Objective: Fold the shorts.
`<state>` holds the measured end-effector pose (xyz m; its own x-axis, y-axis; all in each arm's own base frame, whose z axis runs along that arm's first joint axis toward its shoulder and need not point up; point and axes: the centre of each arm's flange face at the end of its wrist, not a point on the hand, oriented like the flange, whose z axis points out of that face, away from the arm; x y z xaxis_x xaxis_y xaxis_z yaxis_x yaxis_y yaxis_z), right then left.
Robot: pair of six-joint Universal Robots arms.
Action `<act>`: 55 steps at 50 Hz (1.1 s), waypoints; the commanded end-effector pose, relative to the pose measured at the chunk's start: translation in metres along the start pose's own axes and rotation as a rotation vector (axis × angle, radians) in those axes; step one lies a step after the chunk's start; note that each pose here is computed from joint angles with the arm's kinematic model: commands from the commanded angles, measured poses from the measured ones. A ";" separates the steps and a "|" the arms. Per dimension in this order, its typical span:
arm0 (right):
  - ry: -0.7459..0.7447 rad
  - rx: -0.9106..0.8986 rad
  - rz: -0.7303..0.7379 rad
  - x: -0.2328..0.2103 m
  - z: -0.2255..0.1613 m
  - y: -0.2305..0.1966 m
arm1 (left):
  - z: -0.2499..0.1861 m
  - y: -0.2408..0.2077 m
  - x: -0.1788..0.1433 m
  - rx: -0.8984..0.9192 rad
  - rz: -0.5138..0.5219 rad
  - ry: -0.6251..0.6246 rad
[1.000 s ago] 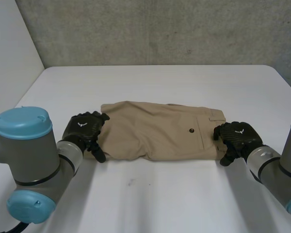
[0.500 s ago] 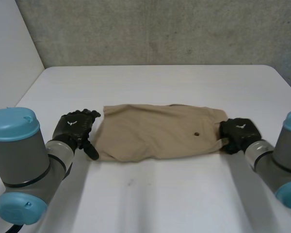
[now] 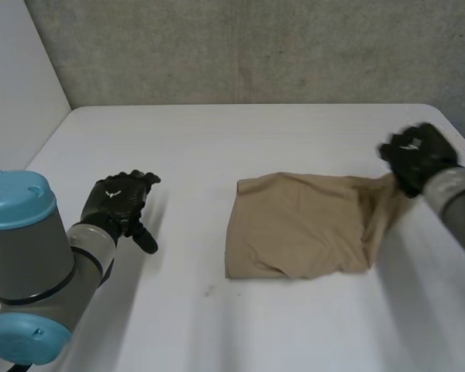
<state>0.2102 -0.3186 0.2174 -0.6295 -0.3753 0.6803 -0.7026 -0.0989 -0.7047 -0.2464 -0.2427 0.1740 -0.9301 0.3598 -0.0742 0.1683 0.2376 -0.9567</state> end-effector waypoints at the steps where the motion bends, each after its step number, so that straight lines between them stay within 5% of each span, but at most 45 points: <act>1: -0.375 0.354 -0.160 -0.104 -0.031 -0.071 | -0.002 0.001 0.002 -0.003 0.002 0.005; 6: -0.647 0.457 -0.274 -0.169 -0.062 -0.068 | -0.003 0.001 0.002 -0.003 0.003 0.004; 14: -0.701 0.407 -0.232 -0.166 -0.068 -0.068 | -0.006 -0.008 0.002 0.026 0.001 0.008; 23: -0.460 0.339 0.385 -0.065 -0.042 -0.096 | -0.006 -0.052 0.028 0.174 0.007 0.083; 28: -0.342 0.288 0.580 -0.039 -0.027 -0.089 | -0.003 -0.066 0.064 0.225 -0.019 0.180; 37: -0.312 0.044 0.525 -0.063 -0.004 -0.050 | 0.023 -0.027 0.128 0.054 -0.063 0.310; 55: -0.354 -0.149 0.474 -0.108 0.017 0.003 | 0.045 0.042 0.109 -0.209 0.007 0.172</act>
<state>0.2816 -0.2952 0.1438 -0.7640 -0.6237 0.1654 -0.4112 0.2731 -0.8697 -0.3687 -0.2332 0.1175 -0.8493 0.5279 -0.0004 0.2304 0.3700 -0.9000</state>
